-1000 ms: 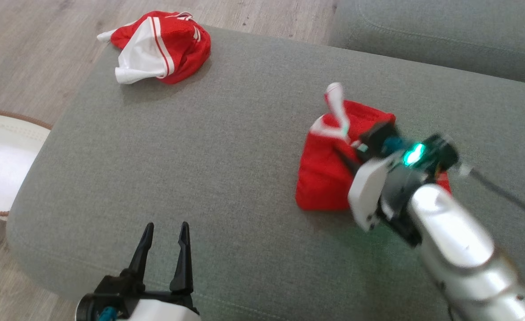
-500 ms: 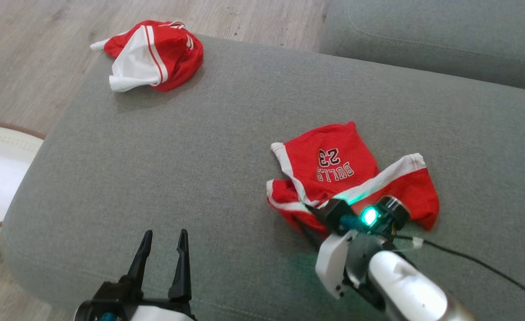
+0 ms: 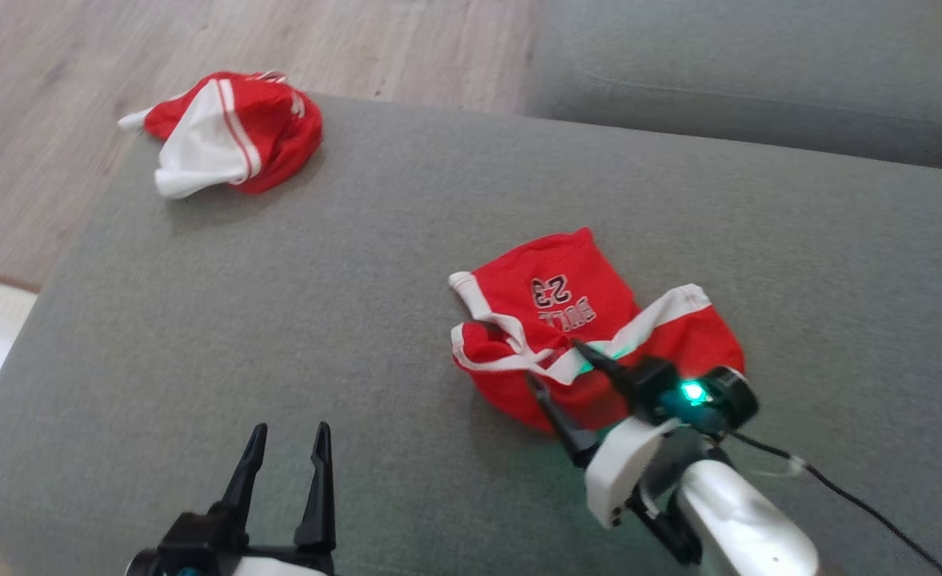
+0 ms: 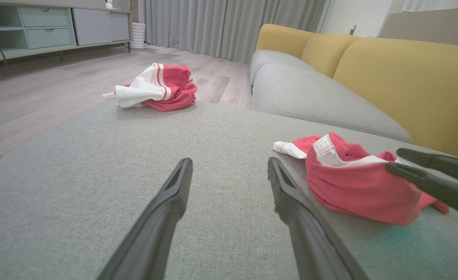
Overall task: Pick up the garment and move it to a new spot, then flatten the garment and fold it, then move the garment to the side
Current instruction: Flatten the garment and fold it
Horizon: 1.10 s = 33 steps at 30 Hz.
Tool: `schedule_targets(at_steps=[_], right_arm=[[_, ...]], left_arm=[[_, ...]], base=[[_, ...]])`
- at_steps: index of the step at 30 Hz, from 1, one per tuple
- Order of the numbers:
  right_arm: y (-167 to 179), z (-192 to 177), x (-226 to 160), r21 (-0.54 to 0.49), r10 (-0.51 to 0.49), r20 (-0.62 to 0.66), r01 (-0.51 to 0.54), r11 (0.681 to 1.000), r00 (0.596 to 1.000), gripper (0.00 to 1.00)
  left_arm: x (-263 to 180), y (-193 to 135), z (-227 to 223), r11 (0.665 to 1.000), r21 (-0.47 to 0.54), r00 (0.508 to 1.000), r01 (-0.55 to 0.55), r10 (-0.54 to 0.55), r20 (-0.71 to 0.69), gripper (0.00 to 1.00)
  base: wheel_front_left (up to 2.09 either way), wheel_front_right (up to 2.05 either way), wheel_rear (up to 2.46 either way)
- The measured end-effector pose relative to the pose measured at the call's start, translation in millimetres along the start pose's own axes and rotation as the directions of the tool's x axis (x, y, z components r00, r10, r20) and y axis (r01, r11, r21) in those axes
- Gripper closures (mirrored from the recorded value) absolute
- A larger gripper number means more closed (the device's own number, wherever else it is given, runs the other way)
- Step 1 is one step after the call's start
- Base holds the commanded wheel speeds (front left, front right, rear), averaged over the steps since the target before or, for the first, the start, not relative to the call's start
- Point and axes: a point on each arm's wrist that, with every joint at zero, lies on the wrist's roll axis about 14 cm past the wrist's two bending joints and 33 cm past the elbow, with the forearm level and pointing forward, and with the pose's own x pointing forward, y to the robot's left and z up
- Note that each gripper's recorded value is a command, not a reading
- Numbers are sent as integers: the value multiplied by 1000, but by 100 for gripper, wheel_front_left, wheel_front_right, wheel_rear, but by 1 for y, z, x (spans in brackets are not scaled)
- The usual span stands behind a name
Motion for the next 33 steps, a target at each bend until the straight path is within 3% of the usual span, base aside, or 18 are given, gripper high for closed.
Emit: schedule_targets(at_steps=[6, 11, 17, 24, 33], right_arm=[[-49, 9, -32, 116, -209, 73, 200, 973, 975, 0], [-82, 1, -70, 184, -366, 89, 345, 920, 926, 0], [-101, 4, -107, 271, -486, 137, 439, 857, 863, 0], [-105, -11, -140, 340, -563, 118, 500, 797, 818, 0], [-102, -17, -142, 346, -564, 108, 501, 793, 818, 0]], left_arm=[[4, -10, 5, 999, 16, 999, 49, -50, 12, 0], [7, -20, 10, 996, 25, 996, 89, -89, 22, 0], [3, -25, 4, 993, 24, 994, 113, -113, 3, 0], [-3, -27, 3, 992, 8, 992, 124, -124, 9, 0], [-7, -26, 1, 993, 2, 993, 121, -121, 3, 0]], base=[[0, 0, 0], [0, 0, 0], [0, 0, 0], [0, 0, 0], [0, 0, 0]])
